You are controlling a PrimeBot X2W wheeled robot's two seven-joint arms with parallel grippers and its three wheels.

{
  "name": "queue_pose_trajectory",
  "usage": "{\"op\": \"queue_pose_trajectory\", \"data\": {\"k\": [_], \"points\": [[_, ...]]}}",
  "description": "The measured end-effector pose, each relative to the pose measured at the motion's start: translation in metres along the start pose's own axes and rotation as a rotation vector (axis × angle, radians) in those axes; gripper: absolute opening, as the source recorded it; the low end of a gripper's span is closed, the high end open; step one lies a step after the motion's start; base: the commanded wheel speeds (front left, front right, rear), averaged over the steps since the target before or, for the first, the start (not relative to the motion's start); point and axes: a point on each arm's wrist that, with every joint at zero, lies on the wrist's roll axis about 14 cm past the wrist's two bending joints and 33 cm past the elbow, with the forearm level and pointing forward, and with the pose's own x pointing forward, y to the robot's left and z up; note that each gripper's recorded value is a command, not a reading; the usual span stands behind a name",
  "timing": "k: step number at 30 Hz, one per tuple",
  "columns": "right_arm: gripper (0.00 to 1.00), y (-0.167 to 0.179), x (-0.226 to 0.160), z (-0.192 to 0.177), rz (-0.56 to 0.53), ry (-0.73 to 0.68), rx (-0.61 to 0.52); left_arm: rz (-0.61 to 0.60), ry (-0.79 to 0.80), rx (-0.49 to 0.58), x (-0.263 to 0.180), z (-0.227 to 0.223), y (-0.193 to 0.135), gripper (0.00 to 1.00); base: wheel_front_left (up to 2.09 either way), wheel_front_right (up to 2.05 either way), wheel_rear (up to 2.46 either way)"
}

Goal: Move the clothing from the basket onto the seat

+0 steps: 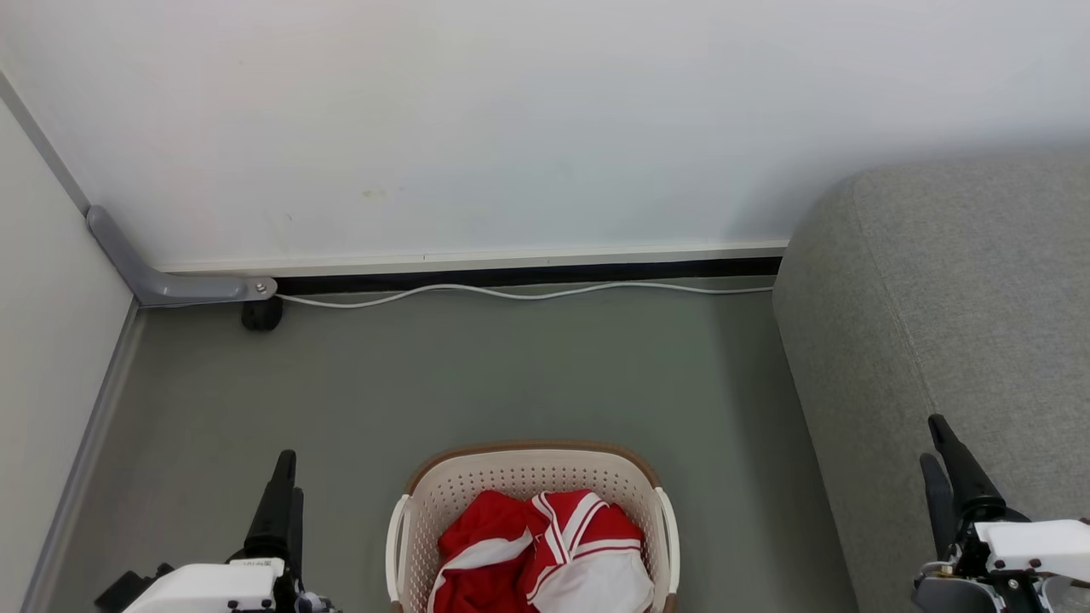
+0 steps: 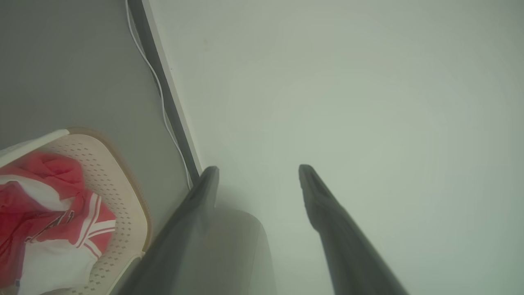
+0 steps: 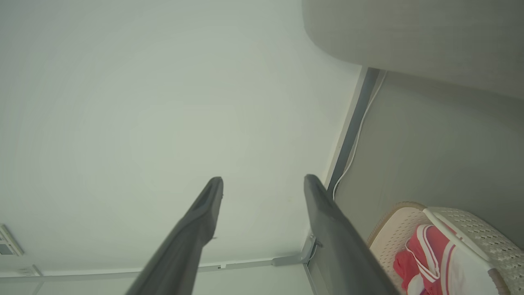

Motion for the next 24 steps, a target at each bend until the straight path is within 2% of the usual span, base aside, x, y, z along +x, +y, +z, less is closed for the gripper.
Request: {"op": "queue_pose_trajectory", "data": {"k": [8, 24], "points": [[1.0, 0.01, 0.009, -0.001, 0.023, 0.01, -0.098, -0.021, 0.001, 0.087, 0.009, -0.002, -0.01, 1.0, 0.0, 0.0, 0.0], [1.0, 0.021, 0.022, -0.002, 0.053, 0.037, -0.406, -0.031, 0.025, 0.403, 0.02, -0.017, -0.021, 1.0, 0.0, 0.0, 0.0]]}}
